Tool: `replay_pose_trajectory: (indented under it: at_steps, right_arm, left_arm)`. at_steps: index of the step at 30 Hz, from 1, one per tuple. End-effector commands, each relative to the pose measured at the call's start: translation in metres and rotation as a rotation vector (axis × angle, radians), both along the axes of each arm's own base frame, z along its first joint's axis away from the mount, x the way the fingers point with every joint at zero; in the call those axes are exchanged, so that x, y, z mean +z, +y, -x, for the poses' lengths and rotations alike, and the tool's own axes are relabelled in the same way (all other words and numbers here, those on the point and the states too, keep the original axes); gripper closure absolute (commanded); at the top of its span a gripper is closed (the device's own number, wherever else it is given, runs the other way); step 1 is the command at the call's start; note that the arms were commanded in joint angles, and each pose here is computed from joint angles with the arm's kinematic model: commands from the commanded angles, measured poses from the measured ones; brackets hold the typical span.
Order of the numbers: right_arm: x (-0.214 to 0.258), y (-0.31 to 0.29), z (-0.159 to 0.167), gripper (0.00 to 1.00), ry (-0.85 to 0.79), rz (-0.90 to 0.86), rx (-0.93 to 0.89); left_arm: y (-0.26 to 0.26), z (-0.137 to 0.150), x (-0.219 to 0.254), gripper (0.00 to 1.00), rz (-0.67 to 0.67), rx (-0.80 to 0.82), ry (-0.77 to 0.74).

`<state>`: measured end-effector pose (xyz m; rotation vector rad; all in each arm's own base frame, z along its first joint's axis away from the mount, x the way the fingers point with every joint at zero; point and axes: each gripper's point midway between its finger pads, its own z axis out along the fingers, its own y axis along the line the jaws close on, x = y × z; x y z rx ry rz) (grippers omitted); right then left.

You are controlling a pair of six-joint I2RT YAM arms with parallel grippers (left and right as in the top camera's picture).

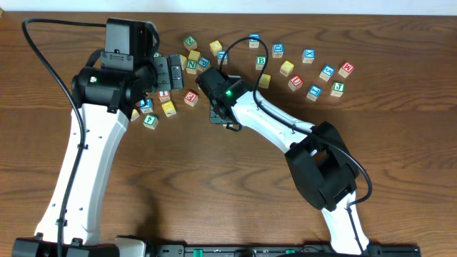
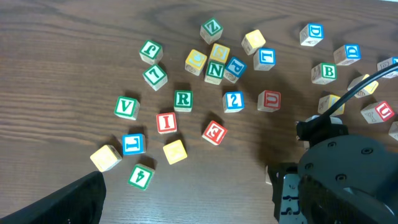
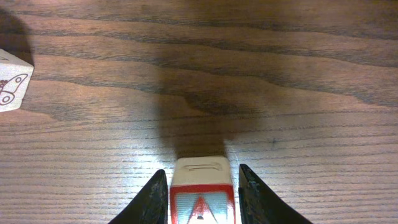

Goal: Spell out AI2
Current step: 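Carry the red A block to the table center and set it down, then open the right gripper and raise it away from the A block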

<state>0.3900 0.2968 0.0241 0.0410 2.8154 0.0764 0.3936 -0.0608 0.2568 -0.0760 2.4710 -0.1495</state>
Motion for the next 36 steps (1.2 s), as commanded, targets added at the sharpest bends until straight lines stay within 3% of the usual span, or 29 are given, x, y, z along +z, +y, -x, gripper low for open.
replay_pose_trajectory:
  at_steps: [1,14,24,36]
  right_arm:
    - [-0.004,-0.004,-0.002,0.68,-0.003,0.014,-0.016]
    - [0.012,0.001,-0.015,0.58,-0.043,0.000,0.024]
    - [0.027,0.008,-0.033,0.59,-0.100,-0.027,0.090]
    - [0.112,-0.022,-0.078,0.60,-0.123,-0.117,0.163]
  left_arm:
    - [0.003,0.000,0.001,0.02,-0.021,-0.004,0.003]
    - [0.003,0.000,0.000,0.03,-0.022,-0.004,0.007]
    - [0.003,0.001,-0.001,0.02,-0.023,-0.004,0.011]
    - [0.003,-0.001,-0.004,0.02,-0.023,-0.004,0.017]
